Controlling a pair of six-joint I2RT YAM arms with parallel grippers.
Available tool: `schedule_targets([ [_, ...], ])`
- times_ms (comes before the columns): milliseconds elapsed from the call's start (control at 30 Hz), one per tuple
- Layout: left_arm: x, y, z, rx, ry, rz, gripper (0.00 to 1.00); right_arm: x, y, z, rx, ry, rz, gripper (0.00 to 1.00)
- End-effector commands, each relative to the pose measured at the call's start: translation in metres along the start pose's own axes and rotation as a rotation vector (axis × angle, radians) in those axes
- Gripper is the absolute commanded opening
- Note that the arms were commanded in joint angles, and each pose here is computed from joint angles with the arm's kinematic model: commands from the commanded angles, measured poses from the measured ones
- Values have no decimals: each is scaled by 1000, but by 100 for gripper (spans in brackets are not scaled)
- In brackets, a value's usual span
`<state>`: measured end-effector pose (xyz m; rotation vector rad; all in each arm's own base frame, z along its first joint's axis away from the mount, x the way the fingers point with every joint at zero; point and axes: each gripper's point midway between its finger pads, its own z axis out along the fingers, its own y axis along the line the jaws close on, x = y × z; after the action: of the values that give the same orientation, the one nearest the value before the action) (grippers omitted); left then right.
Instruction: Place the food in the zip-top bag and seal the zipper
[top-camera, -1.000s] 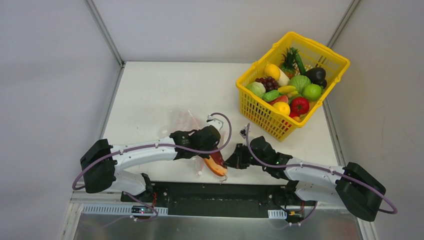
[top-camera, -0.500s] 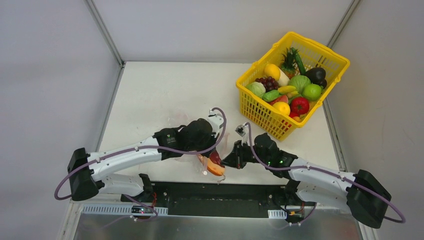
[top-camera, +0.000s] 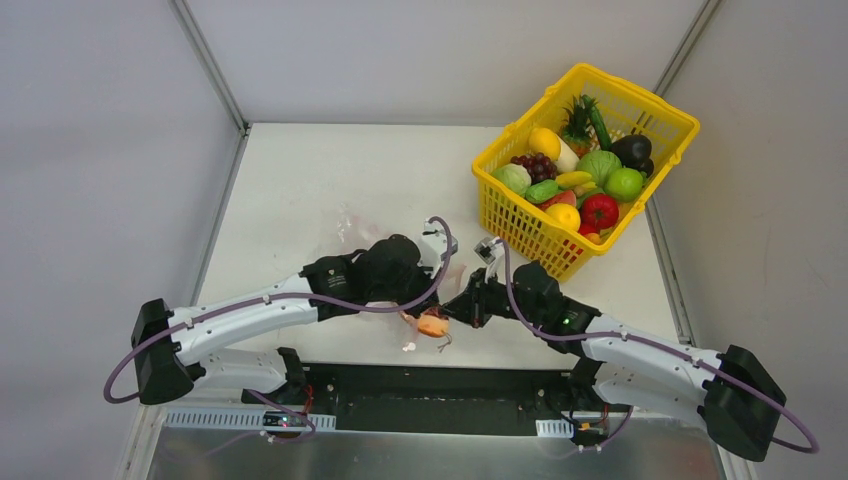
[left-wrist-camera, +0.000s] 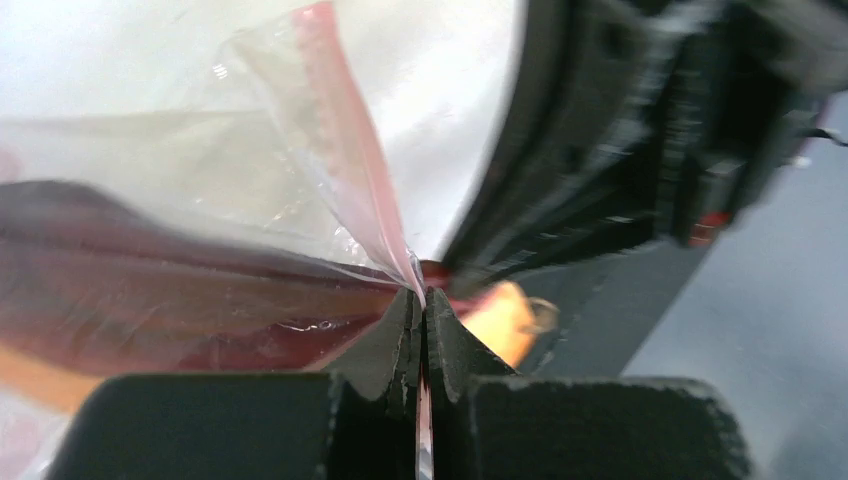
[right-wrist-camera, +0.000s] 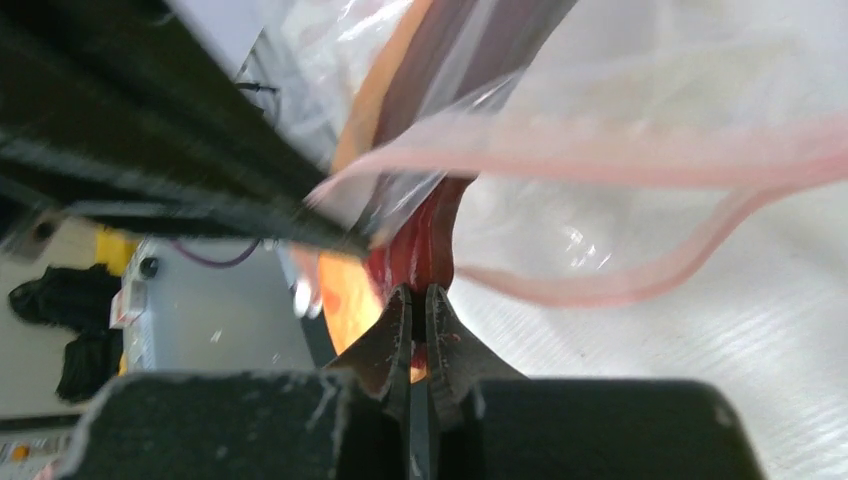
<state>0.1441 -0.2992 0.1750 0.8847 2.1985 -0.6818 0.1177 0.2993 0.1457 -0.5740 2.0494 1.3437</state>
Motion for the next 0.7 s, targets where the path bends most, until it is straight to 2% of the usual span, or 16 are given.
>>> schedule_targets([
  [0,-46,-57,-14,294,-177,-37,0,-60,-7,1,101,-260,-35,0],
  [100,-57,-61,-17,312,-233,-77,0,-61,-25,0,180,-302,15,0],
  [233,-41,-28,1,129,-192,-116,0,-52,-20,6,174,-217,55,0],
  [300,-31,-12,9,53,-190,-152,0,-45,-32,5,234,-202,106,3],
  [433,-21,-2,15,22,-227,-210,0,-26,-48,2,306,-156,162,6],
  [500,-21,-2,16,28,-255,-228,0,-23,-37,3,253,-124,166,13],
  [567,-29,-2,14,33,-297,-231,0,-23,-28,4,217,-110,184,30],
  [667,-34,2,13,14,-319,-230,0,-22,-27,5,219,-99,210,48],
])
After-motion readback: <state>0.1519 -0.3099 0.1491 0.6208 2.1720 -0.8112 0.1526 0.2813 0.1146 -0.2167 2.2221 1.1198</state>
